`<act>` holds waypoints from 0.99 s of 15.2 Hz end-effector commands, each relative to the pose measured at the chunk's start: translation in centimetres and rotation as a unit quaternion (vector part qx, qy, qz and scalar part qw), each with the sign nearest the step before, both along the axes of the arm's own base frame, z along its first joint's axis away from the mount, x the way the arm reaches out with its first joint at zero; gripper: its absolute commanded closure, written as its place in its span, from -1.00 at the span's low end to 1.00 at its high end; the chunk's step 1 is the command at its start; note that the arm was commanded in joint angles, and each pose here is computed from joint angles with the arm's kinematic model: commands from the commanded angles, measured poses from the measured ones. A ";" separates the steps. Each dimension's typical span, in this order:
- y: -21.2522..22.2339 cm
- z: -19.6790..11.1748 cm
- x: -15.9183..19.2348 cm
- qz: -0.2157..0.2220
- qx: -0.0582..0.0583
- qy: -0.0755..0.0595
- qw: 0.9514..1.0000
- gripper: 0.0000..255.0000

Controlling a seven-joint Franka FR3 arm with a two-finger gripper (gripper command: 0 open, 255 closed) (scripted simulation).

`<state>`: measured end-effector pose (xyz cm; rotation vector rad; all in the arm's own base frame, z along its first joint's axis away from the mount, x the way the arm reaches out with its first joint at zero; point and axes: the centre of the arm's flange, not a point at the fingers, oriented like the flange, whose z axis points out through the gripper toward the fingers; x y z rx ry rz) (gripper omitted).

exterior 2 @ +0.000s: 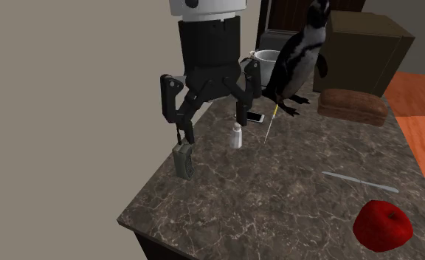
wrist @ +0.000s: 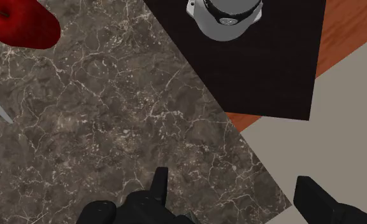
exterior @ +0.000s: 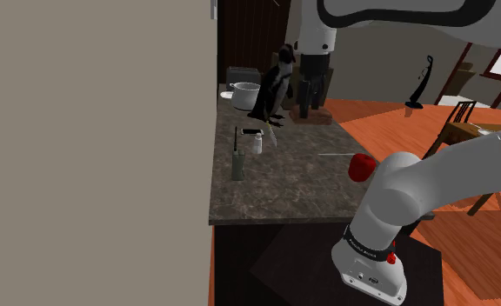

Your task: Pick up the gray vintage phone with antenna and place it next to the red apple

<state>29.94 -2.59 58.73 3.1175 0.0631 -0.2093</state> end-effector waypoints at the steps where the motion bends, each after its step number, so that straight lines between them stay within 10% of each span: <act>1: 0.0 0.0 0.0 0.000 0.000 0.000 1.000 -1.00; 15: -0.1 -13.2 9.6 -0.111 0.025 -0.100 0.989 -1.00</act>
